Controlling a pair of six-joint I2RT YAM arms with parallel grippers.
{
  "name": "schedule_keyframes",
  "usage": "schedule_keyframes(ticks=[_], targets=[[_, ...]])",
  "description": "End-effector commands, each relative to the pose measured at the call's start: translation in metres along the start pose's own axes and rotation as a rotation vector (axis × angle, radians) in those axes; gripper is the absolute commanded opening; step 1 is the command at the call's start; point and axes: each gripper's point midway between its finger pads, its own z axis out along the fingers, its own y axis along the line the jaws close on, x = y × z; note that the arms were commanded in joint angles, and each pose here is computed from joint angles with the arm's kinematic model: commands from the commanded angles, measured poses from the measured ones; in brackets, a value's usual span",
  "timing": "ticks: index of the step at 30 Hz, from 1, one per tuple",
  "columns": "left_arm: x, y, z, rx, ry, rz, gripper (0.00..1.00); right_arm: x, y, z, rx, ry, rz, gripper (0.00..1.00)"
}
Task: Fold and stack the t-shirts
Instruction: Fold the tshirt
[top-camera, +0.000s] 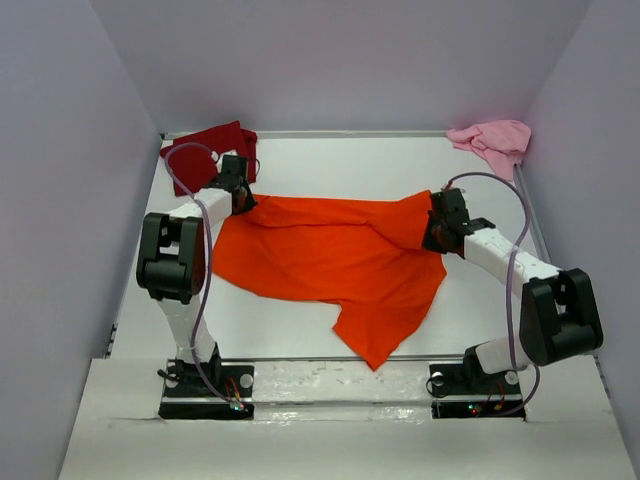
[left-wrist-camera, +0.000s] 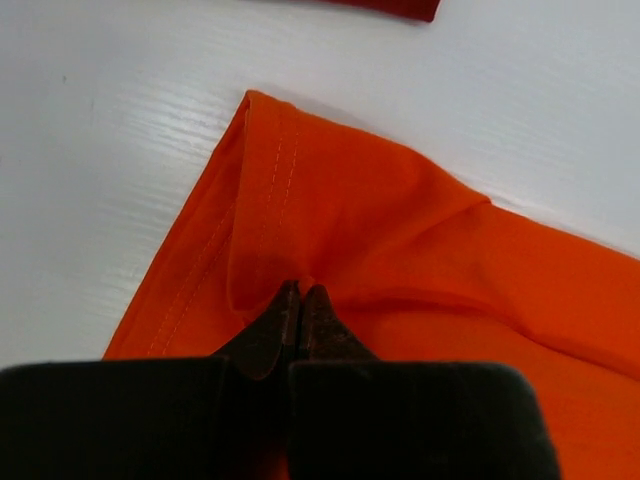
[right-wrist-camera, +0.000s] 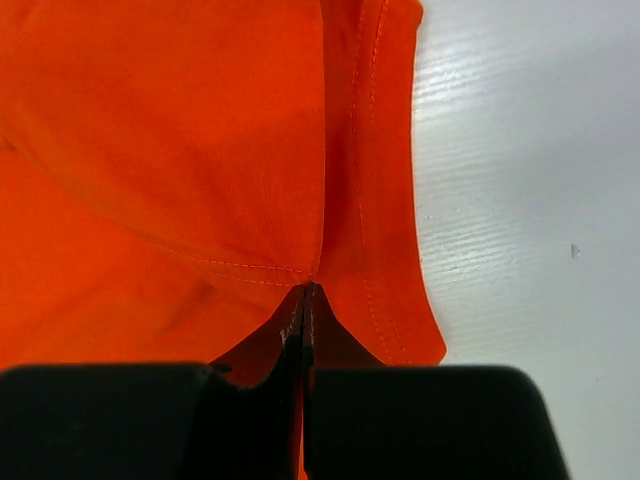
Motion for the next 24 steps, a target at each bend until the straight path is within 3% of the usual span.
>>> schedule_keyframes(ticks=[1,2,3,4,5,6,9,16,24], targets=[[0.015,0.008,0.006,-0.016,0.081,-0.029,0.0,0.014,0.004,0.003,-0.02,0.046,0.028,0.0],[0.019,0.009,0.009,-0.022,0.097,-0.03,0.02,0.017,0.004,0.003,-0.021,0.055,0.029,0.02],[0.024,0.011,0.012,-0.028,0.112,-0.027,0.05,0.02,0.004,0.004,-0.024,0.063,0.028,0.11],[0.029,0.013,0.014,-0.037,0.125,-0.024,0.1,0.022,0.004,0.003,-0.027,0.07,0.028,0.33],[0.029,0.015,0.014,-0.043,0.119,-0.026,0.18,0.023,0.003,0.002,-0.025,0.069,0.031,0.41],[0.025,0.016,0.011,-0.051,0.103,-0.032,0.4,0.022,0.002,0.002,-0.018,0.065,0.029,0.47],[0.014,0.018,0.005,-0.062,0.076,-0.046,0.62,0.018,0.0,-0.005,-0.017,0.055,0.029,0.66],[-0.071,-0.006,-0.062,0.053,-0.167,-0.116,0.68,-0.023,0.012,-0.034,-0.071,-0.05,0.019,0.7],[-0.104,-0.024,-0.11,0.182,-0.273,-0.107,0.68,-0.069,0.053,-0.019,-0.154,-0.074,-0.03,0.7]])
